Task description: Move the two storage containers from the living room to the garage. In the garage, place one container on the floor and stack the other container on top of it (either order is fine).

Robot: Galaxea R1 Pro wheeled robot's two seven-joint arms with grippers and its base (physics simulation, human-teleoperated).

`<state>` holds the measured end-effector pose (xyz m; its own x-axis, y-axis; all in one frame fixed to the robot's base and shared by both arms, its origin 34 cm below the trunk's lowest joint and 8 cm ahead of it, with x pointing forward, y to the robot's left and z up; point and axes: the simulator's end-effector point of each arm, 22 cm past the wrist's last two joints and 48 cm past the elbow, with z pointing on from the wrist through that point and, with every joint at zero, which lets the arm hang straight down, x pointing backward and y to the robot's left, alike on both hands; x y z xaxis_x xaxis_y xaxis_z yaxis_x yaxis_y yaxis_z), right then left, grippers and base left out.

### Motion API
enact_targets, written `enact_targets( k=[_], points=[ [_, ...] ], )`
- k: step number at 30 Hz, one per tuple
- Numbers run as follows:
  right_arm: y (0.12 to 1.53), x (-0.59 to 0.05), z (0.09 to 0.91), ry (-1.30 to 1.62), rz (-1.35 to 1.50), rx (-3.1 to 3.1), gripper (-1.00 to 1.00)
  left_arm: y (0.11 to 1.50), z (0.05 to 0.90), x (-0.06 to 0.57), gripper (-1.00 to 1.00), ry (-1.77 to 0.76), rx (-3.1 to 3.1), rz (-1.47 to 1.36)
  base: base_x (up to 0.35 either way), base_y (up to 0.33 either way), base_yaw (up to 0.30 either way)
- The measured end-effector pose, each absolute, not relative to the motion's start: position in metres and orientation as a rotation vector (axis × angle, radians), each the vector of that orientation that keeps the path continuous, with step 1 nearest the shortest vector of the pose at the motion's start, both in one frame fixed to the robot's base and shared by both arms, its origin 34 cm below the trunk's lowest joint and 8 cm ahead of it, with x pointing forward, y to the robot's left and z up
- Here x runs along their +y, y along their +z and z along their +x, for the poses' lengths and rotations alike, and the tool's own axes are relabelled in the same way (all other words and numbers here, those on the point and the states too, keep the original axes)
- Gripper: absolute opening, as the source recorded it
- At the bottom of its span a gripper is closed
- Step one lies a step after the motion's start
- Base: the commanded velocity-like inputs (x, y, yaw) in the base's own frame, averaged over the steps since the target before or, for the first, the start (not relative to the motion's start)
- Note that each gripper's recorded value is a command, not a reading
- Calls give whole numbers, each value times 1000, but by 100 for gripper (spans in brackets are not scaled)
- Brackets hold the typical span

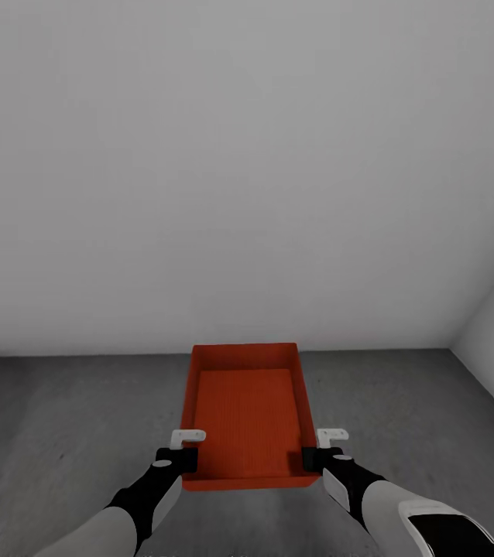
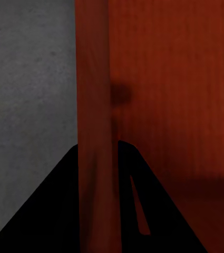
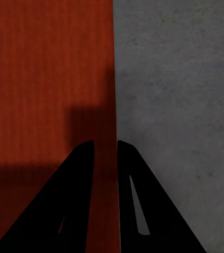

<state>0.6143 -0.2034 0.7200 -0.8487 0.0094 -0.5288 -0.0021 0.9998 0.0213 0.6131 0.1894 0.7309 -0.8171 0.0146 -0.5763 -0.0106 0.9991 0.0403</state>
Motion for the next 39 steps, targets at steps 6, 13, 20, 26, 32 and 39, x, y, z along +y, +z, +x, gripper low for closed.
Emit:
enact_targets(
  k=[6, 13, 20, 26, 32, 39],
  points=[
    [715, -203, 612, 28, 5, 2594, -100, 726, 610, 189, -100, 55, 2536, 3, 0, 0, 0],
    [710, -203, 608, 28, 4, 2605, -100, 720, 607, 190, -100, 55, 2547, 2, 0, 0, 0],
    [704, -203, 605, 27, 4, 2616, -100, 715, 604, 190, -100, 55, 2558, 2, 0, 0, 0],
    [699, -203, 602, 27, 3, 2625, -100, 710, 601, 190, -100, 54, 2568, 1, 0, 0, 0],
    [695, -203, 599, 26, 2, 2635, -100, 705, 598, 190, -100, 54, 2577, 1, 0, 0, 0],
    [689, -203, 596, 26, 3, 2646, -100, 699, 594, 190, -100, 54, 2588, 2, 0, 0, 0]
  ],
)
